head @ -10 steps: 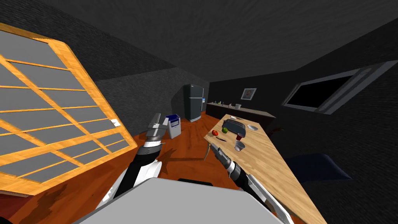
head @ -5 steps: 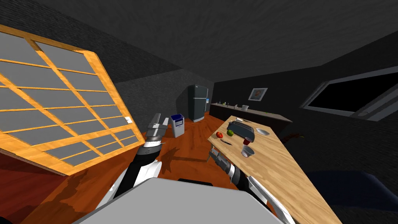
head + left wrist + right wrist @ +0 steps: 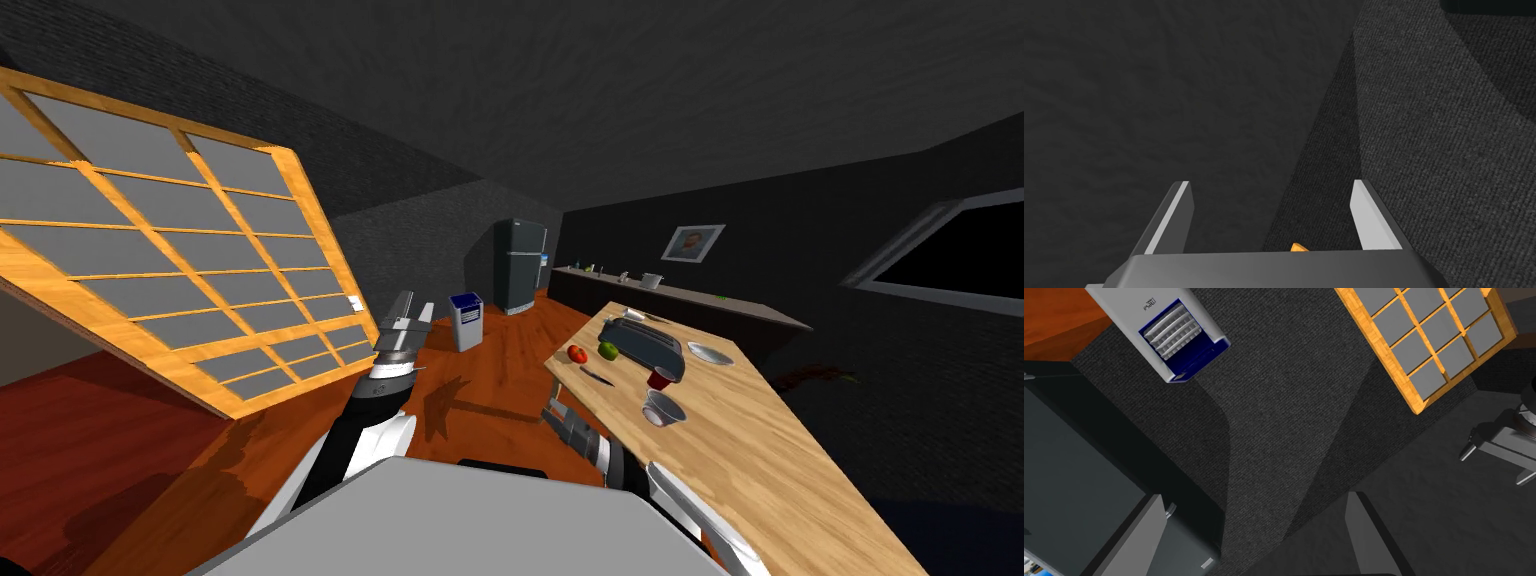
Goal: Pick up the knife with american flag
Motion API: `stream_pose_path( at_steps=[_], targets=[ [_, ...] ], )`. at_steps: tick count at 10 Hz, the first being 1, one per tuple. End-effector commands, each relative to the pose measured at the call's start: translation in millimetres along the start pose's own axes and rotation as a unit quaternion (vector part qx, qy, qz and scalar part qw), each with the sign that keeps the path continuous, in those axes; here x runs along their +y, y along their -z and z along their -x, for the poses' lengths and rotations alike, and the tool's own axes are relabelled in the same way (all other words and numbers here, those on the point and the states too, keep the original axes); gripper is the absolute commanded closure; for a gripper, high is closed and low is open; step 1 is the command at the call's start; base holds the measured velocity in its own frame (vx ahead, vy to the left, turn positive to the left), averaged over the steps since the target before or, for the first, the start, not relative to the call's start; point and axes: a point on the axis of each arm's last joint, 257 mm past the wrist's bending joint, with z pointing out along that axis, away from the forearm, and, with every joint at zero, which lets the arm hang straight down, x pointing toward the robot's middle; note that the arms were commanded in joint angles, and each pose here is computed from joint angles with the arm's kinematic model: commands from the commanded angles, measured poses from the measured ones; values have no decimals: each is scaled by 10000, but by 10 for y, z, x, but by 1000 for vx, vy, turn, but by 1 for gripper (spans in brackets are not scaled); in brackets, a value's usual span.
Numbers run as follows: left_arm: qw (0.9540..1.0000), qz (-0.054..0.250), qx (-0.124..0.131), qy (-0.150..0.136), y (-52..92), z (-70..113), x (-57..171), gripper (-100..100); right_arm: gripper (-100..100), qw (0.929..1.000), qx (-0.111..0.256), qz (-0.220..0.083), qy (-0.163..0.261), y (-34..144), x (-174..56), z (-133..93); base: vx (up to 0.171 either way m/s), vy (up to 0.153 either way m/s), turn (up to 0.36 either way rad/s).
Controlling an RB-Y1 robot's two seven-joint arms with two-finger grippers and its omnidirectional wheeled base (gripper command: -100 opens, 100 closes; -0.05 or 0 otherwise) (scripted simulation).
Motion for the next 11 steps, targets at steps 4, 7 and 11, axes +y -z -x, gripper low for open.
stream_pose_path(
  at_steps=[4,7,11],
  targets=[
    [10000,0,0,1,0,0,0,0,-100,9940,919,-518,284,442,-493,-506,53,28,190],
    [10000,0,0,0,0,0,0,0,-100,9871,1339,-768,429,702,-732,-692,56,15,111],
    [10000,0,0,0,0,0,0,0,-100,9653,2151,-1293,714,1325,-1202,-961,52,16,186]
  ],
)
